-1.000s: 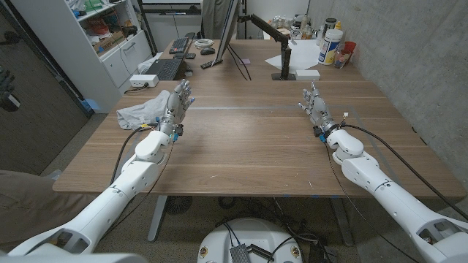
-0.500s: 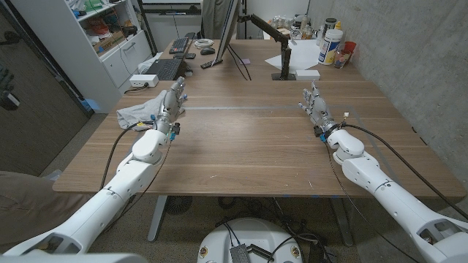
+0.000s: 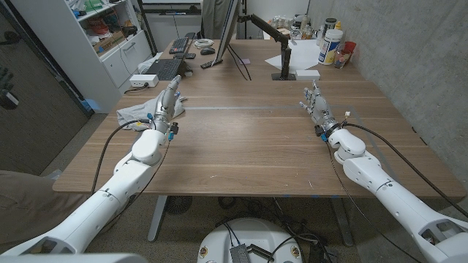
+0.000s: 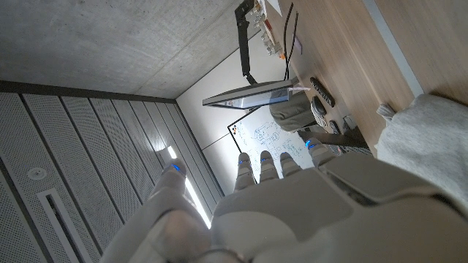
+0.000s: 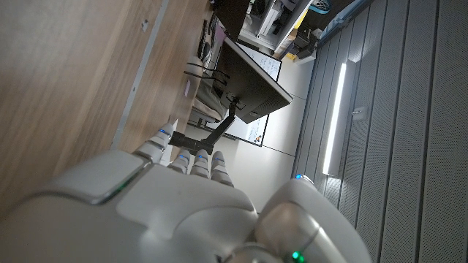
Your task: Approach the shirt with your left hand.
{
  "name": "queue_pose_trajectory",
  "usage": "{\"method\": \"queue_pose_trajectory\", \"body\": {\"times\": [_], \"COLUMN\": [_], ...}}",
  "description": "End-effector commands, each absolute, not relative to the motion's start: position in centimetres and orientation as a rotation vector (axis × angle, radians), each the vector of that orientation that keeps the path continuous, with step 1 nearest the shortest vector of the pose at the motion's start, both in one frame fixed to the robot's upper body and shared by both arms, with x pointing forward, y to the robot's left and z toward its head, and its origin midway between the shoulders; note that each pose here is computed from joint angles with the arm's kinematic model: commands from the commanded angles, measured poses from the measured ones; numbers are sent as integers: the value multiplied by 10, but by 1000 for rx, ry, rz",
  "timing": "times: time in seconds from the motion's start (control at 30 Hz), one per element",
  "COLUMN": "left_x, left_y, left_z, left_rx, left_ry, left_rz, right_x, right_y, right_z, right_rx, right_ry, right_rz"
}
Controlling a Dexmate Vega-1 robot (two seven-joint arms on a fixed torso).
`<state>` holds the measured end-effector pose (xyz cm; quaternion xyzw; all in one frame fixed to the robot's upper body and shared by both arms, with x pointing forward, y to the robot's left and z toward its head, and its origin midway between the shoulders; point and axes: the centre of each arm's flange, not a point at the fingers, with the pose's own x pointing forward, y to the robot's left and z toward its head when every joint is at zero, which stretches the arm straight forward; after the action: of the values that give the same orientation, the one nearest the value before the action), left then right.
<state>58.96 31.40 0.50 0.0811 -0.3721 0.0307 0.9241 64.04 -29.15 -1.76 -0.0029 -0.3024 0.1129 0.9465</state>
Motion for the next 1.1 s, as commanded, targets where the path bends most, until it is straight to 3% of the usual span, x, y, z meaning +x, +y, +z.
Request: {"method": "queue_pose_trajectory", "body": {"times": [0.03, 1.1], "left_x": [579, 552], "left_y": [316, 333], "left_z": [7, 18], "left_rx": [260, 696], "left_ry": [-809, -852], "left_rz": [178, 483], "right_x": [639, 632], "right_y": [-291, -292], "right_z": [-14, -15], "right_rx": [-15, -36], "right_ry": [-620, -628], "right_rz": [229, 239]}}
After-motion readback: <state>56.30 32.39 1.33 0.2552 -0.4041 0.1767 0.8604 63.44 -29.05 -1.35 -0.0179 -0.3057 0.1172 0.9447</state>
